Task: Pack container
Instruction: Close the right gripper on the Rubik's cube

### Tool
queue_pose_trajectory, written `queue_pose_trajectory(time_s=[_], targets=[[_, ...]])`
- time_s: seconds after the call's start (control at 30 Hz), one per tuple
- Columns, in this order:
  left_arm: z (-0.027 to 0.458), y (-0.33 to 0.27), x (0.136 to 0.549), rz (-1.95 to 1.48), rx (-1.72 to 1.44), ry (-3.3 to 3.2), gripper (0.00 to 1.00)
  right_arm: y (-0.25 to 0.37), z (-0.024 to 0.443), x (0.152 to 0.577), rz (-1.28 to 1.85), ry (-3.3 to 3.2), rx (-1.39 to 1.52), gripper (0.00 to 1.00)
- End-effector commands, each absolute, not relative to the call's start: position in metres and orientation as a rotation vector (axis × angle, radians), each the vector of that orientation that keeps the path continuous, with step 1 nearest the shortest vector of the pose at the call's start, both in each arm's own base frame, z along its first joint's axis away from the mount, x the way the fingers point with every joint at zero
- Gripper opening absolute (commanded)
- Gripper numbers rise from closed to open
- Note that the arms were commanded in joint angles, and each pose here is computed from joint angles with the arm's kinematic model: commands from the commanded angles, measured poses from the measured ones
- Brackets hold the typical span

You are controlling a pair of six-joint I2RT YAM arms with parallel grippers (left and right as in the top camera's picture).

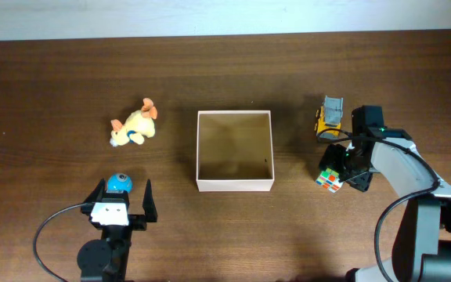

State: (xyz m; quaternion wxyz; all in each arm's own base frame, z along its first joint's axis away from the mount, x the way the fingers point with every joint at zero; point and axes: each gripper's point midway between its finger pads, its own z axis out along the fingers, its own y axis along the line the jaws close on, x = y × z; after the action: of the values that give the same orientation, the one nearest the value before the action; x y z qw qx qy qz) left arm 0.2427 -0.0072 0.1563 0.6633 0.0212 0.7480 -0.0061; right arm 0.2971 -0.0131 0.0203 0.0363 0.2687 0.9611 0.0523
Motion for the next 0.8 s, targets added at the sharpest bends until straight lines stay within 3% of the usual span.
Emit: queue_pose_trajectory(time_s=[0.0, 0.43, 0.77], targets=[[0.156, -0.007, 0.243, -0.002, 0.060, 1.685, 0.99, -0.016, 0.020, 0.302, 0.128, 2.936, 0.825, 0.80], [0.156, -0.007, 0.243, -0.002, 0.060, 1.685, 0.99, -0.014, 0.022, 0.316, 0.165, 2.889, 0.788, 0.78], [0.156, -0.007, 0.243, -0.002, 0.060, 1.685, 0.99, 0.021, 0.024, 0.325, 0.195, 2.888, 0.672, 0.74]])
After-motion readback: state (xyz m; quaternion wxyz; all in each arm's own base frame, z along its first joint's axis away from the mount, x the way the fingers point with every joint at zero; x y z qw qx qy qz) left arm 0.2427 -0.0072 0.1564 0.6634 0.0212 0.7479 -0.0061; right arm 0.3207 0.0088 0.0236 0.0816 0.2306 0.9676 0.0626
